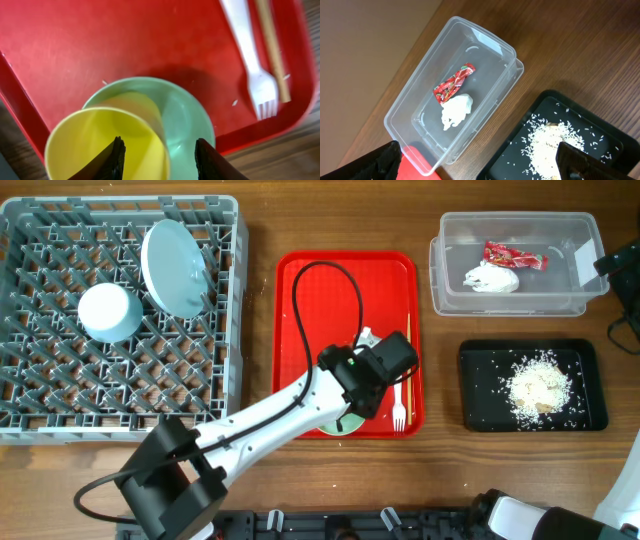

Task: Sort waste into correct bins and load items into the dishwasher rack
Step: 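Reach the left gripper to the tray and grasp the yellow cup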

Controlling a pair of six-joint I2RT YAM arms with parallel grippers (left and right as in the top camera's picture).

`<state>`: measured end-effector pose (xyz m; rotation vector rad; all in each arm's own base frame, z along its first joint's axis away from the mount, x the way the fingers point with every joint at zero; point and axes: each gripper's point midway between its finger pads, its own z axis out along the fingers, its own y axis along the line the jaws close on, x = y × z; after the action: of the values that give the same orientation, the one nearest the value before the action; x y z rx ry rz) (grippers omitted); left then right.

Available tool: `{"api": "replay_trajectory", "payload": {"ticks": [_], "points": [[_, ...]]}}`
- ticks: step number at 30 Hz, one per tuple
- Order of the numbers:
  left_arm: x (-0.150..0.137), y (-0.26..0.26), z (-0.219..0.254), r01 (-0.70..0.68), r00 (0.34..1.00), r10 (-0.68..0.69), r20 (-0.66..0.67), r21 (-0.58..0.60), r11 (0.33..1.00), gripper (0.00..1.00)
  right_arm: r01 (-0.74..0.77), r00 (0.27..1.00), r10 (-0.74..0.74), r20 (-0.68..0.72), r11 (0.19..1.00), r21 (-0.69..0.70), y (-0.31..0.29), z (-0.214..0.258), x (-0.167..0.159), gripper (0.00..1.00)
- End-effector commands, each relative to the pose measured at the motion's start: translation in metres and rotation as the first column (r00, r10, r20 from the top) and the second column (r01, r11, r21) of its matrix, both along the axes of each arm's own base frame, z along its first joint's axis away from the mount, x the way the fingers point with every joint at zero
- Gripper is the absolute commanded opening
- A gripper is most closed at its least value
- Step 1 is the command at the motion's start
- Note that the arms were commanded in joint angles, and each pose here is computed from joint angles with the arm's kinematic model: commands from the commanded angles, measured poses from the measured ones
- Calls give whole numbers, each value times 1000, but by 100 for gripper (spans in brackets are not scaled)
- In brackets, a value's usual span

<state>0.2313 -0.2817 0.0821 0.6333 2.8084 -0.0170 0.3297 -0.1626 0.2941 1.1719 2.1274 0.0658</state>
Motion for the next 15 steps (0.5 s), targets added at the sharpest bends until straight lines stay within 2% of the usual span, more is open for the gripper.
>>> {"api": "replay_trajectory", "payload": {"ticks": [1,5,15], "points": [[-6,7,-14,-16,1000,16,-16,16,1000,44,5,1000,-5,-3,1000,8,-1,-2,1,98],[-8,10,-30,-13,1000,14,-11,13,1000,44,5,1000,-5,-3,1000,8,-1,-2,1,100],[-13,21,-56,-16,1000,16,-3,23,1000,33,5,1000,-5,-3,1000,8,-1,-2,1,100]]}}
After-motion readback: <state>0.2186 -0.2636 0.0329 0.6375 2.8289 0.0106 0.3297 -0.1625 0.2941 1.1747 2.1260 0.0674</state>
